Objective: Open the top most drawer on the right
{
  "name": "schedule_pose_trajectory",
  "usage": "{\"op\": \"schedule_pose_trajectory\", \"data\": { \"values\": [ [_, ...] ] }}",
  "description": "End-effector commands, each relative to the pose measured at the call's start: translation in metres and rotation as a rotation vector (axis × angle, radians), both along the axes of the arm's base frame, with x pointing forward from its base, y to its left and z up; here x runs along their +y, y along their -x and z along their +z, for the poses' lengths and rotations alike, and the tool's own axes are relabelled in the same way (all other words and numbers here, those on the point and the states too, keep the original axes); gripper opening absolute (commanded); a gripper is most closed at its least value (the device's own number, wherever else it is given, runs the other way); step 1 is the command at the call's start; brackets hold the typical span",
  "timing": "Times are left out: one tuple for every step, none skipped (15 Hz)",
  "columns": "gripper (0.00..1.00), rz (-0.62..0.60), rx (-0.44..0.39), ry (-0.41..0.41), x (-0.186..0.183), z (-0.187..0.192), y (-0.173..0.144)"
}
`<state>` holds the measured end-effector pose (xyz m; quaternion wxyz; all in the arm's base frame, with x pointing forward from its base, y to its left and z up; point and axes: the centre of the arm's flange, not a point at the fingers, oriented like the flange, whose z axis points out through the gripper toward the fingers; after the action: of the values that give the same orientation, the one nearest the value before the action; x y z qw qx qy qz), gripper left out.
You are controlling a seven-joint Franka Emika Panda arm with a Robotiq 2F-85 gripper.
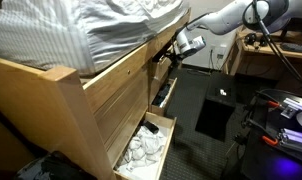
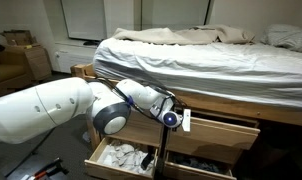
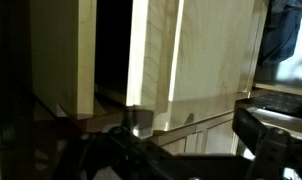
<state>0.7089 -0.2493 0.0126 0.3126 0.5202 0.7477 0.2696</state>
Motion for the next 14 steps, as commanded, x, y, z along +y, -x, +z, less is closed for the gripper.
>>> {"op": "schedule_pose_trajectory", "data": {
  "values": [
    [1.00, 0.002, 0.000, 0.000, 0.001, 0.000, -0.001],
    [1.00, 0.004, 0.000, 0.000, 0.003, 0.000, -0.001],
    [1.00, 0.005, 0.000, 0.000, 0.004, 0.000, -0.002],
    [1.00, 0.006, -0.029, -0.013, 0.008, -0.003, -0.001],
    [1.00, 0.025, -0.053, -0.032, 0.011, -0.008, -0.005],
    [1.00, 0.046, -0.051, -0.062, 0.013, -0.012, -0.008],
    [1.00, 0.038, -0.051, -0.095, 0.014, -0.016, -0.013],
    [1.00, 0.031, -0.025, -0.052, 0.015, -0.005, -0.008],
    [1.00, 0.037, -0.029, -0.070, 0.017, -0.009, -0.008],
    [1.00, 0.038, -0.030, -0.078, 0.018, -0.012, -0.008],
    [1.00, 0.037, -0.032, -0.081, 0.018, -0.012, -0.008],
    [1.00, 0.037, -0.034, -0.081, 0.017, -0.012, -0.008],
    [1.00, 0.021, -0.058, -0.068, 0.018, -0.014, -0.013],
    [1.00, 0.017, -0.062, -0.065, 0.018, -0.013, -0.016]
  ]
}}
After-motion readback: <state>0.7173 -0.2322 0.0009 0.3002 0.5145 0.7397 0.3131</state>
